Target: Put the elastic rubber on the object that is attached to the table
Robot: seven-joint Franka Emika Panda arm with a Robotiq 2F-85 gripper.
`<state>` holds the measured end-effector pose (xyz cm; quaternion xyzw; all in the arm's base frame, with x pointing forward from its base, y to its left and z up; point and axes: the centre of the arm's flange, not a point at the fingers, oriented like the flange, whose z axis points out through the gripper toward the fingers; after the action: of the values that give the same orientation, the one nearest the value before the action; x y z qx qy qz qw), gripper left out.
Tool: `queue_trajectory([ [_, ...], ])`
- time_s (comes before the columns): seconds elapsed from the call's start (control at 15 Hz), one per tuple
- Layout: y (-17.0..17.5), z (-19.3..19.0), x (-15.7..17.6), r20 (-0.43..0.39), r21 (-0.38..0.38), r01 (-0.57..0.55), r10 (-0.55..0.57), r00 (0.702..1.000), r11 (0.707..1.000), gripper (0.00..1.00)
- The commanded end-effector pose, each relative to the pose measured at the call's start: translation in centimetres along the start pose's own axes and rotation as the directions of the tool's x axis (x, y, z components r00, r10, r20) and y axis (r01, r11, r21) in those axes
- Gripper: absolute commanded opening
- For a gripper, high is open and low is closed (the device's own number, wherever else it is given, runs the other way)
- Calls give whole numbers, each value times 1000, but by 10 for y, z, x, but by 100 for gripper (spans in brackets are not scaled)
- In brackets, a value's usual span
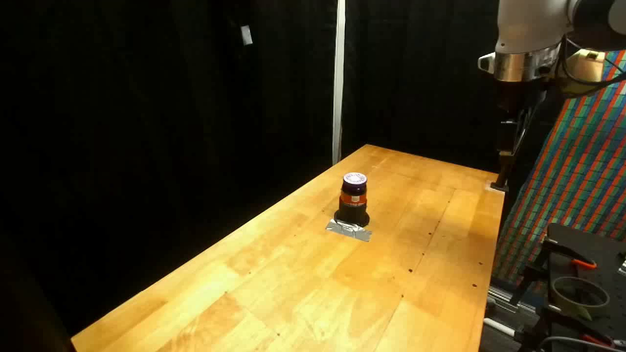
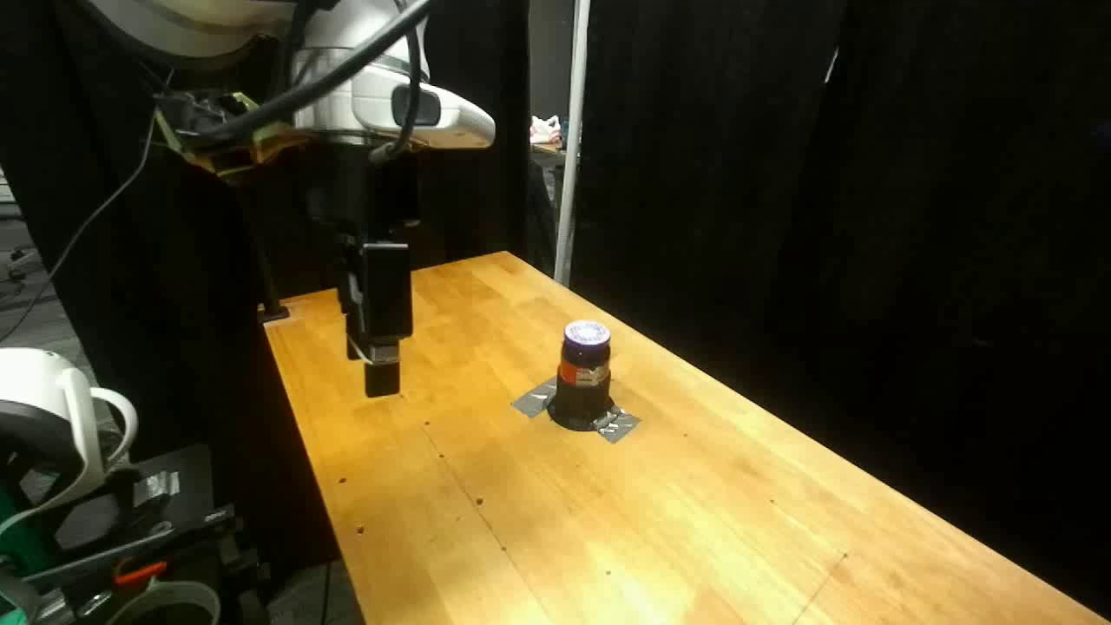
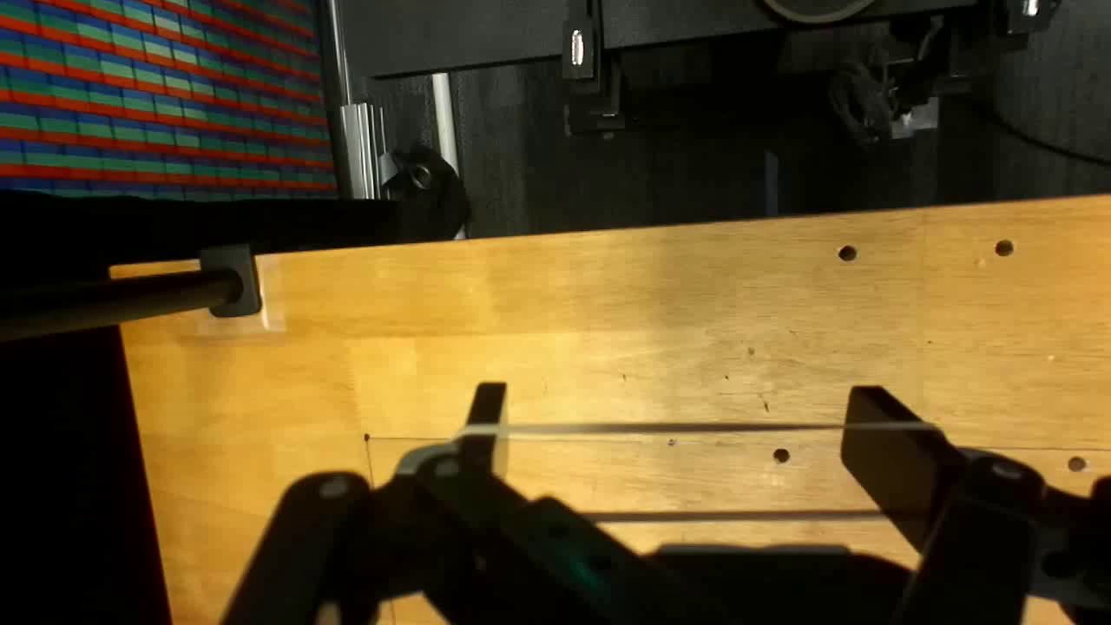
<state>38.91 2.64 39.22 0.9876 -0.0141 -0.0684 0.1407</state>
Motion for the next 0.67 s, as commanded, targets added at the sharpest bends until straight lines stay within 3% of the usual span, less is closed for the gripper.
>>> queue_trajectory([
  [0.0, 0, -2, 1, -3, 0, -1, 1, 1000, 1000, 100],
  [0.27, 1, -3, 1, -8, 1, -2, 2, 1000, 1000, 100],
  [0.53, -2, 1, 65, -83, 79, 33, -27, 996, 996, 100],
  [0.6, -7, -2, 94, -99, 103, 44, -34, 994, 994, 100],
])
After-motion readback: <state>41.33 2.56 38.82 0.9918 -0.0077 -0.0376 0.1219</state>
